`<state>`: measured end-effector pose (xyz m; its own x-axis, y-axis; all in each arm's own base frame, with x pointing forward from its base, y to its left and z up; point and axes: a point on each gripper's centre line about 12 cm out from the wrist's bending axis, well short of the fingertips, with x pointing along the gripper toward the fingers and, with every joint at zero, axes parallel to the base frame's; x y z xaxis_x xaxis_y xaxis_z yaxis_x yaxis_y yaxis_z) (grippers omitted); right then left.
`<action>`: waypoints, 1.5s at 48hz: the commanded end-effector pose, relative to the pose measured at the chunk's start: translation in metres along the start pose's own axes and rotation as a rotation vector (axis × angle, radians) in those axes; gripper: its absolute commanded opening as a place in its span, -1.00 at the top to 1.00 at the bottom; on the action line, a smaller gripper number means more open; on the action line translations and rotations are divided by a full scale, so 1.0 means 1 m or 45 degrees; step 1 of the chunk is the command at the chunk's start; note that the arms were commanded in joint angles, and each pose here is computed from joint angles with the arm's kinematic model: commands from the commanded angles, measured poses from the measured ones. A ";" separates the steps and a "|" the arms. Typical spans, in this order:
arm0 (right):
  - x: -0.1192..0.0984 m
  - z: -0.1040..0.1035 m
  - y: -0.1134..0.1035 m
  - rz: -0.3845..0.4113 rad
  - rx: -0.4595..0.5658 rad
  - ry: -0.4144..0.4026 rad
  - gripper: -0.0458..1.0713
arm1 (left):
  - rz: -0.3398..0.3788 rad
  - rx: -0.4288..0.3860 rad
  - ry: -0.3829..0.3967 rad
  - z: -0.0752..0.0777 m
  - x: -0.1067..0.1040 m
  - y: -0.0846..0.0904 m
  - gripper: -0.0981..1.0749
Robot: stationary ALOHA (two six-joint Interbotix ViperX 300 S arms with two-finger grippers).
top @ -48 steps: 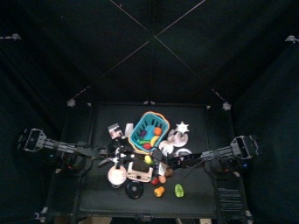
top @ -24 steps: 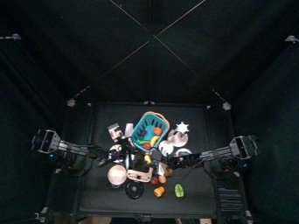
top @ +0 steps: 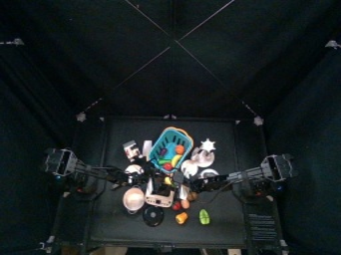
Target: Grab corn
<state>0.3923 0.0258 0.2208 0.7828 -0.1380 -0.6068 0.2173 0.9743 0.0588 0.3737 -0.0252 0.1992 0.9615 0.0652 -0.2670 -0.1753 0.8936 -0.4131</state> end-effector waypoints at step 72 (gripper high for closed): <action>-0.009 -0.005 0.013 -0.005 -0.430 -0.091 -0.35 | -0.096 0.160 -0.054 0.011 -0.017 -0.008 -0.81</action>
<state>0.3811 0.0402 0.2108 0.8051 -0.1447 -0.5752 0.0168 0.9750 -0.2217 0.3514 -0.0281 0.2047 0.9690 0.0123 -0.2468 -0.0944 0.9415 -0.3237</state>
